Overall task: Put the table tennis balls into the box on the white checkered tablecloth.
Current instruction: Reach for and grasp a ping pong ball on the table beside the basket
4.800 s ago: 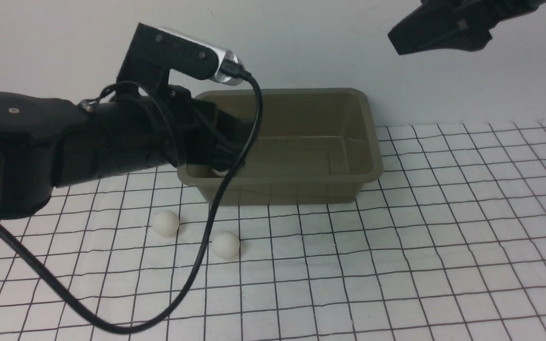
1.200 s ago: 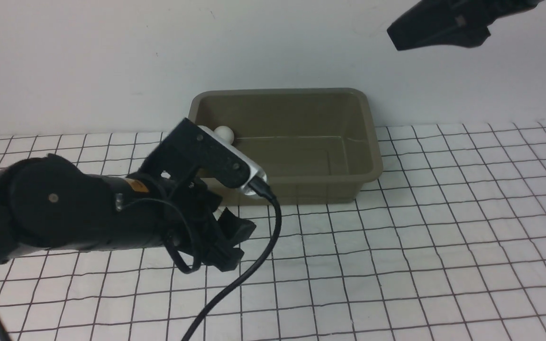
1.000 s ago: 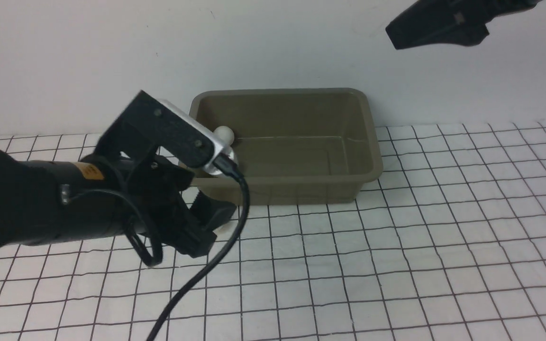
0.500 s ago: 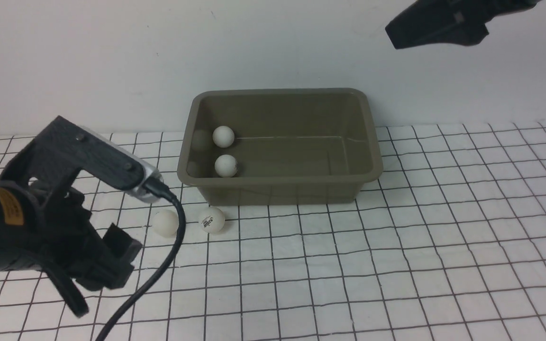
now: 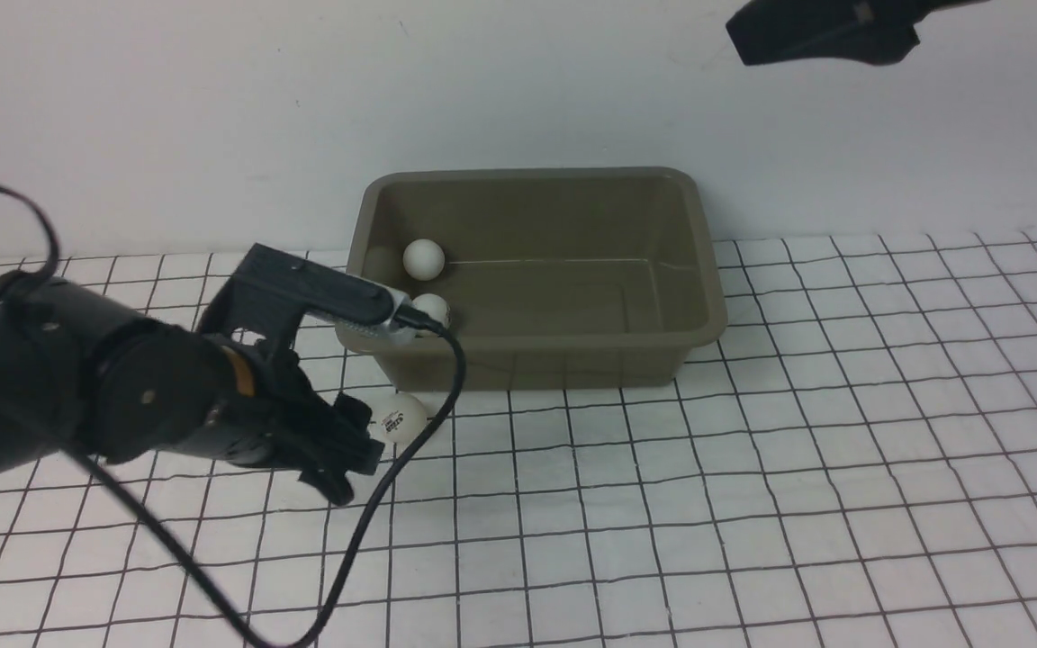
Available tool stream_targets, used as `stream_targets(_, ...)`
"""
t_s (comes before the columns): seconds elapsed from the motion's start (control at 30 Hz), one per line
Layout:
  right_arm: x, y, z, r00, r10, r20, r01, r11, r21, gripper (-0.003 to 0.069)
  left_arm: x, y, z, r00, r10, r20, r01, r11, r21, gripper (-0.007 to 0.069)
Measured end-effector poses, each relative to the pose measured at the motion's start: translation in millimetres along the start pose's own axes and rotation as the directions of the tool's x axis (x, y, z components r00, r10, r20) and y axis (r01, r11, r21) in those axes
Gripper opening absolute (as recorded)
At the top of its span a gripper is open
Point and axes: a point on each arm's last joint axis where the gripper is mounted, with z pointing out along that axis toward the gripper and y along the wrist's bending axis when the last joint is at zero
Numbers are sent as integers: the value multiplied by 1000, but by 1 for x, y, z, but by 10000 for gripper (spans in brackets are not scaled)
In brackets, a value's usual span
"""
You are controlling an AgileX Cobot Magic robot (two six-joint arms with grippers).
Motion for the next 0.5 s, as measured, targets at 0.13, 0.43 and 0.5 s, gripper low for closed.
stream_targets(0.13,0,0,0,1000,0,-3,0,1000,-3,547,3,3,-1,998,37,-47,-39,999,-23,531)
stream_targets(0.43,1,1,0,1000,0,-12,0,1000,-11,547,13,43,-2,990,3,-144,-23,990,-139,531)
stream_targets(0.5,1,1,0,1000,0,-15,0,1000,-14,547,10,45,-1,995,2,-102,-16,990,-137,531)
